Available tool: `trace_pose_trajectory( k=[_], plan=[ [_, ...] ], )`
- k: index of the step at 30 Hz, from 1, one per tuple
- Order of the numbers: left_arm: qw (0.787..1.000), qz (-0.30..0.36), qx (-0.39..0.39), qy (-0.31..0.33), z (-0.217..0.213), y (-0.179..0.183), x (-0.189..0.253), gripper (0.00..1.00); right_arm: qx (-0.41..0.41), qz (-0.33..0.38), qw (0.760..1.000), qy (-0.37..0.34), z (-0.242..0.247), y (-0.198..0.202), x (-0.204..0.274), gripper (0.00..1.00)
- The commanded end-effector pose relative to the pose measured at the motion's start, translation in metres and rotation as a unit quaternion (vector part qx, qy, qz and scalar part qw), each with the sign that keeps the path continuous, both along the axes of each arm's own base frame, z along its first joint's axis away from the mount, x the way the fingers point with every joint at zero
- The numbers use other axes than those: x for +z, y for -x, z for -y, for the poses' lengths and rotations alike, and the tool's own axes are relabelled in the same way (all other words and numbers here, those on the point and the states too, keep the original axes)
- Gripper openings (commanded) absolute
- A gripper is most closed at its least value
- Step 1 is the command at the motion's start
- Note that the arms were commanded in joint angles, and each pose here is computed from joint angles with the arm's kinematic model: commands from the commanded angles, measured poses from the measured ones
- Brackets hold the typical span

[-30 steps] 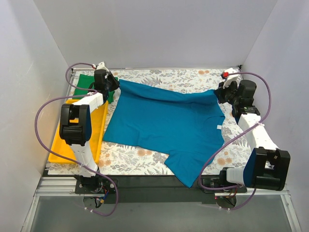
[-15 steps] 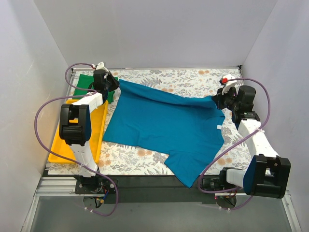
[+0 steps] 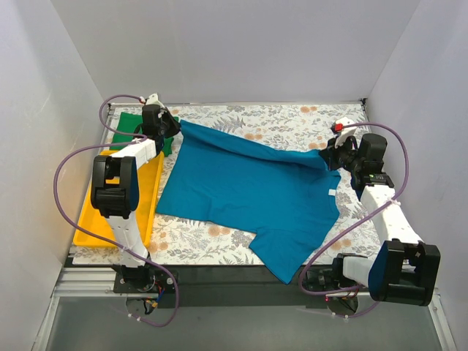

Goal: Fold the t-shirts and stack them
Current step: Fold the tshirt

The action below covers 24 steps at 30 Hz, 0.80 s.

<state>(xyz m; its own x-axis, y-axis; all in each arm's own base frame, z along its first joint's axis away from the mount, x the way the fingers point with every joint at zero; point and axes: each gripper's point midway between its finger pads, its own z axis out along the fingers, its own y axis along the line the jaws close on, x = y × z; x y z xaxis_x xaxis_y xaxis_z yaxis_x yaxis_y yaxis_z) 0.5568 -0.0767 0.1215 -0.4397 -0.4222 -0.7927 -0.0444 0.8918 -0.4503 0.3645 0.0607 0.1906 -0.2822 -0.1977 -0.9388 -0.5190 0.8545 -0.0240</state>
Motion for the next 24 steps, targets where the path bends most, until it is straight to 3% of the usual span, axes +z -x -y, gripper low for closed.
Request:
trace_pose_trajectory(
  k=[1,24],
  plan=[
    [1.0,0.014,0.005,-0.002,-0.008,-0.006,0.011,0.0,0.008,0.011,1.0,0.003,-0.001,0.007,0.003,0.01],
    [1.0,-0.003,0.002,0.006,-0.01,0.004,-0.007,0.0,0.054,-0.018,0.998,-0.002,-0.015,0.04,-0.014,0.01]
  ],
)
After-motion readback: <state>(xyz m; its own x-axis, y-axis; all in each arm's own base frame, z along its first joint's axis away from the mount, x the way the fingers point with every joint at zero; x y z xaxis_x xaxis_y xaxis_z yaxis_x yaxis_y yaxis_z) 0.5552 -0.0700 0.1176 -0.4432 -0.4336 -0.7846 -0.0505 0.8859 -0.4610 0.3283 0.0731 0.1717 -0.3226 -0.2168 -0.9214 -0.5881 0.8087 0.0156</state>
